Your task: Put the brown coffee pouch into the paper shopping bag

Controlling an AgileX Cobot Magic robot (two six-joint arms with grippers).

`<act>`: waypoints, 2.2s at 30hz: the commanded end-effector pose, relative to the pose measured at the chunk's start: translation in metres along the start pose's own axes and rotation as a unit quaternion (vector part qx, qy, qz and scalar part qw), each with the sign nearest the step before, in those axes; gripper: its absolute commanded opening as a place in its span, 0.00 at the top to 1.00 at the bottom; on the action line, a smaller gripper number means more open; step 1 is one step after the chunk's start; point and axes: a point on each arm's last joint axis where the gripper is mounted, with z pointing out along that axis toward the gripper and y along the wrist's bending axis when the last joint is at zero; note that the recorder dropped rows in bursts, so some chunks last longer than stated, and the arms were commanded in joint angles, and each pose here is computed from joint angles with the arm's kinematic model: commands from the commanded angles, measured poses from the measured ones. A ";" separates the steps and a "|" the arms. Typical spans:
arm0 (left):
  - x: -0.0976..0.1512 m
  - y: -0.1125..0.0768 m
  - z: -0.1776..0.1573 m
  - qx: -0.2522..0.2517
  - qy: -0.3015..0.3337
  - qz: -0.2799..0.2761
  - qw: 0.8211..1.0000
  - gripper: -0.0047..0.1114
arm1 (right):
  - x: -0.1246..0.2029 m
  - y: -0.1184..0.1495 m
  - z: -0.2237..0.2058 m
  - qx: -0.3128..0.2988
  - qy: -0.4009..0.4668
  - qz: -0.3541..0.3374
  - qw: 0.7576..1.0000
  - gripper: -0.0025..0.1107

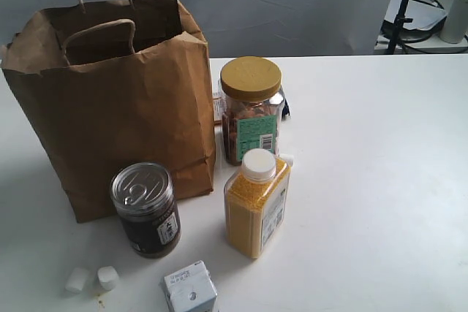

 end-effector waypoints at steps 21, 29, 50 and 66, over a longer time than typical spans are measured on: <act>0.001 0.000 0.000 -0.002 -0.002 0.000 1.000 0.96 | 0.001 0.001 0.000 -0.010 -0.002 0.001 1.000 0.98; 0.001 0.000 0.000 -0.002 -0.002 0.000 1.000 0.96 | 0.001 0.001 0.000 -0.010 -0.002 0.001 1.000 0.98; 0.001 0.000 0.000 -0.002 -0.002 0.000 1.000 0.96 | 0.001 0.001 0.000 -0.010 -0.002 0.001 1.000 0.98; 0.001 0.000 0.000 -0.002 -0.002 0.000 1.000 0.96 | 0.001 0.001 0.000 -0.010 -0.002 0.001 1.000 0.98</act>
